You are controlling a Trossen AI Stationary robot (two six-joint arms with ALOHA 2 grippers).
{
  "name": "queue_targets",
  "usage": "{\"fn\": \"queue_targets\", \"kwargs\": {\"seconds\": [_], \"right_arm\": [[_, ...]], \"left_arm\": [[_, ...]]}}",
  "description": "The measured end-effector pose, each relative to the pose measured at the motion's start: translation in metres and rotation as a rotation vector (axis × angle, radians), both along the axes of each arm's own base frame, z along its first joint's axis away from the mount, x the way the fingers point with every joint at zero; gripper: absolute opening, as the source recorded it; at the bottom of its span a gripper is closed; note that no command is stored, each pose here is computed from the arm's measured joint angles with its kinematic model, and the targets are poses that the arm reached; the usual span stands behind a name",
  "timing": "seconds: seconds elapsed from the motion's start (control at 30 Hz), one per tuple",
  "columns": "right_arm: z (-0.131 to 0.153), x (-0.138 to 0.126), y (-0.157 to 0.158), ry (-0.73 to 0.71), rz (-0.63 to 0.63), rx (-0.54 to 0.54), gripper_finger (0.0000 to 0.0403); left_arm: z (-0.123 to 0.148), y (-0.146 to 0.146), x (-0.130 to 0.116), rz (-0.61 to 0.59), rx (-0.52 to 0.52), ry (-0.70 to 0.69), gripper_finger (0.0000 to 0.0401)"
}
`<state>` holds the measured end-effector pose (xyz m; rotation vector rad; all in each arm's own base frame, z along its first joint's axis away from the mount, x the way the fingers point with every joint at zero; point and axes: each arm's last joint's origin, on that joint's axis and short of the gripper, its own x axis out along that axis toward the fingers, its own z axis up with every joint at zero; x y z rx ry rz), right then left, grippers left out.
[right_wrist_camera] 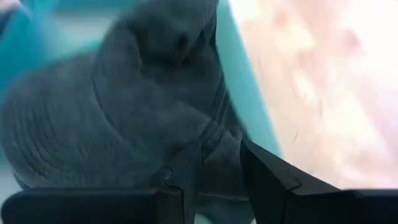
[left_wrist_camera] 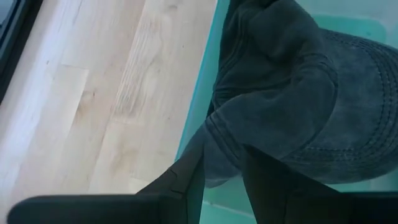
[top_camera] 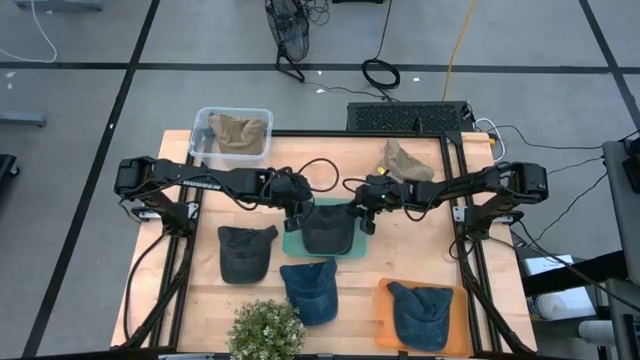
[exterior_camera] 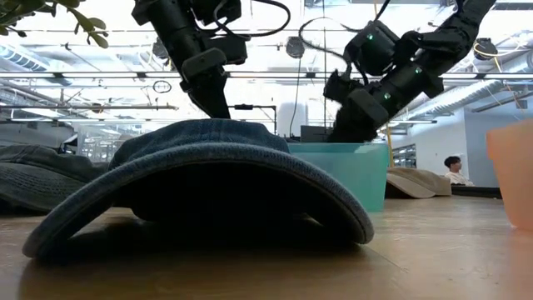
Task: Pick & Place hat
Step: Put the right black cap into the green bin, then put the brown cap into the transparent bin
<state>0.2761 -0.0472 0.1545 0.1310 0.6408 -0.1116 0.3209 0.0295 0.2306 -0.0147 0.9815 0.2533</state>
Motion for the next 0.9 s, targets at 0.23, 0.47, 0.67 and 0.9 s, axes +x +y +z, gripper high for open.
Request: {"fn": "queue_targets", "kwargs": {"seconds": [0.23,0.47,0.67,0.9], "right_arm": [[0.041,-0.009,0.002,-0.179,-0.009,-0.032,0.0105],[0.059,-0.039,-0.004,-0.087,-0.301,-0.083,0.0110],[0.061,-0.066,-0.032,0.024,-0.509,-0.120,0.0153],[0.050,-0.088,-0.068,0.155,-0.649,-0.079,0.0215]], "left_arm": [[0.000,0.000,0.000,0.001,-0.002,0.005,0.0113],[0.000,0.000,0.000,0.035,-0.033,-0.006,0.0113],[0.017,-0.001,-0.007,0.032,-0.027,-0.072,0.0113],[0.058,-0.013,-0.024,-0.002,-0.023,-0.259,0.0113]]}}
